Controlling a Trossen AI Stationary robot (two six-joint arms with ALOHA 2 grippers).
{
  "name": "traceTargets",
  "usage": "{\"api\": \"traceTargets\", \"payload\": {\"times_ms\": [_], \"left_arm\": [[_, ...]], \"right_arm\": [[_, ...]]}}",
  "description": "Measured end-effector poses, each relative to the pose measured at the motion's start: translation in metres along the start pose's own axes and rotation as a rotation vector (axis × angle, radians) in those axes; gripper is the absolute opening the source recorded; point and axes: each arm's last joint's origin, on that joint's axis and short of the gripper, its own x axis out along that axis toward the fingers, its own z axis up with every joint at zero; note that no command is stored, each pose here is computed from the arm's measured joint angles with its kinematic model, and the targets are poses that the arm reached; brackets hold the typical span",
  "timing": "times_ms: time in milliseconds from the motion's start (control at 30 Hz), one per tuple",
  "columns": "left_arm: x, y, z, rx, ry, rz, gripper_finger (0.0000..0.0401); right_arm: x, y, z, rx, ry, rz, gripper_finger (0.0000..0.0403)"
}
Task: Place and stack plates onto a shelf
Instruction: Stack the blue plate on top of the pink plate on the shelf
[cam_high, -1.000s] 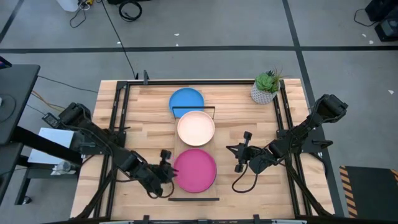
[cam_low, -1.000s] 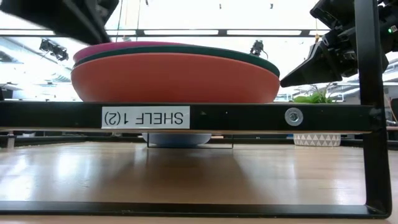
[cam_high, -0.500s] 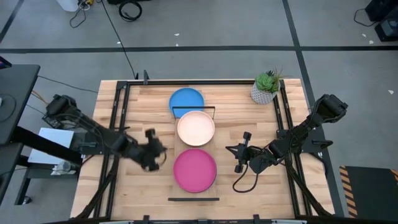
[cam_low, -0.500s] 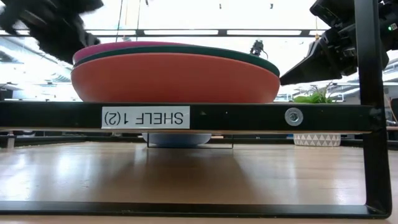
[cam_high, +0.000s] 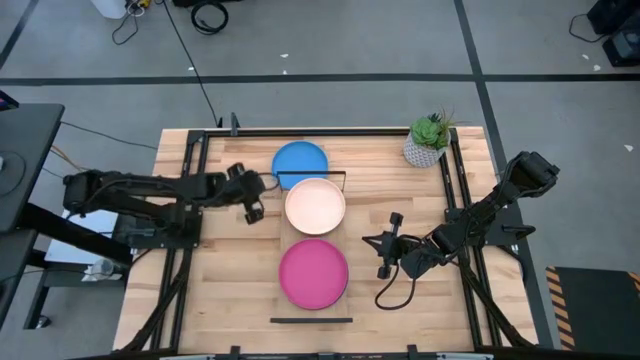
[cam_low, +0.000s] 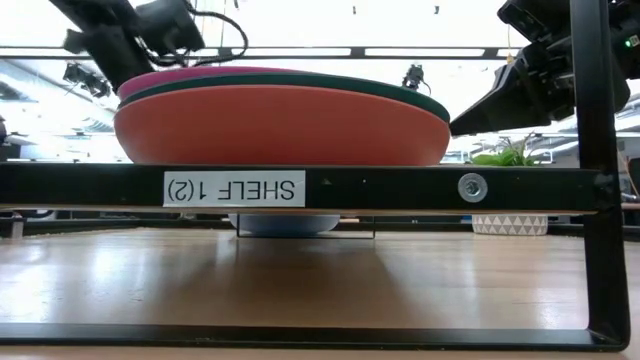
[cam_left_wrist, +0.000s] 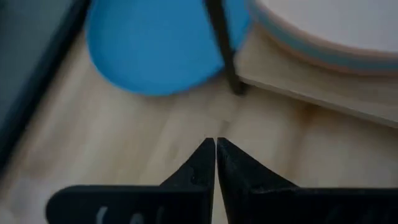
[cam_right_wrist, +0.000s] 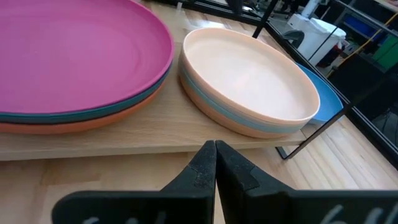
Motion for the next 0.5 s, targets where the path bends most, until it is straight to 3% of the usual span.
{"api": "traceTargets", "payload": {"times_ms": [100, 200, 367, 500], "left_arm": [[0.013, 0.013, 0.002, 0.047, 0.021, 0.042, 0.0026], [0.026, 0.029, 0.005, -0.032, 0.023, 0.031, 0.0038], [0.048, 0.066, 0.003, -0.388, 0.021, 0.067, 0.0058], [0.064, 0.084, -0.001, -0.662, 0.021, 0.031, 0.0063]], "right_arm": [[0.000, 0.000, 0.000, 0.000, 0.001, 0.007, 0.0014], [-0.001, 0.002, 0.000, -0.002, 0.000, 0.016, 0.0014], [-0.001, 0.002, 0.000, 0.000, -0.001, 0.016, 0.0014], [-0.001, 0.002, 0.000, 0.005, -0.004, 0.016, 0.0014]]}}
